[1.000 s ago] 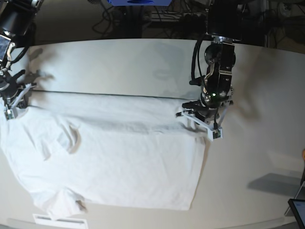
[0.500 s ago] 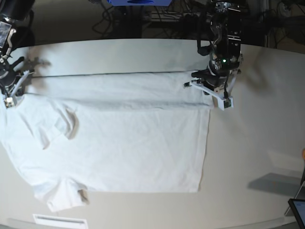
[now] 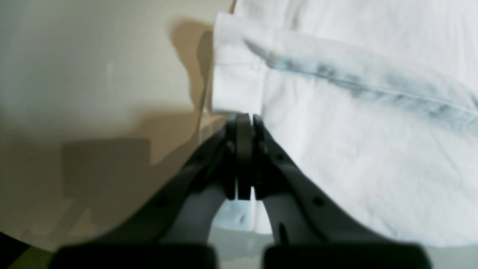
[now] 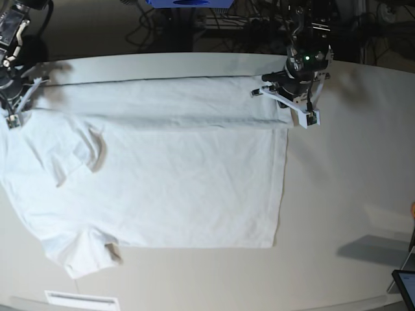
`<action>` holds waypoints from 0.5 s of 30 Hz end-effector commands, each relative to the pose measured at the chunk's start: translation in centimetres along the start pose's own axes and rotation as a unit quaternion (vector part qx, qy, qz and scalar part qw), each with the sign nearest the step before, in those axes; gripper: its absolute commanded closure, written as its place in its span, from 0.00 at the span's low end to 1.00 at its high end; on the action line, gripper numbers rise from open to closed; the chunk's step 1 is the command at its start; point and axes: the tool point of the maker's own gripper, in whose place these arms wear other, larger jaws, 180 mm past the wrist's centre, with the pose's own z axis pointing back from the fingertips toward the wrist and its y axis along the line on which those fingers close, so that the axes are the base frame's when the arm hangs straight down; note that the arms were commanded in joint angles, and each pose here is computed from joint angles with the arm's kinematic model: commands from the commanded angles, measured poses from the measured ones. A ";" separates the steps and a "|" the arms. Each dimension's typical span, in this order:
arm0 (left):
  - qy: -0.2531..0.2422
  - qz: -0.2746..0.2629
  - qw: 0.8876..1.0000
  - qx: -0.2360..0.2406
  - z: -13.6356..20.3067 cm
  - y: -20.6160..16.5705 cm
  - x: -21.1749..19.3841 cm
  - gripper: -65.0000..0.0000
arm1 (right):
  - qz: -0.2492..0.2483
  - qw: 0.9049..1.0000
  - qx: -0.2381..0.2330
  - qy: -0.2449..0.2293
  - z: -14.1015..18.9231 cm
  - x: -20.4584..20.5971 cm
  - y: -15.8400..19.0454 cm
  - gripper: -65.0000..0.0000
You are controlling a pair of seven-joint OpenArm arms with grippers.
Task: Fold the T-shirt properly
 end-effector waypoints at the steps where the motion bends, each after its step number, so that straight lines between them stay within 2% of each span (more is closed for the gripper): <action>1: -0.003 -0.004 1.000 0.005 0.2 0.4 0.4 1.00 | 0.009 1.000 -0.014 0.007 0.6 -0.4 -1.0 0.98; 15: -0.001 -0.012 1.000 0.010 0.3 0.9 0.3 1.00 | 0.023 0.999 -0.015 0.022 1.7 -2.0 -0.6 0.99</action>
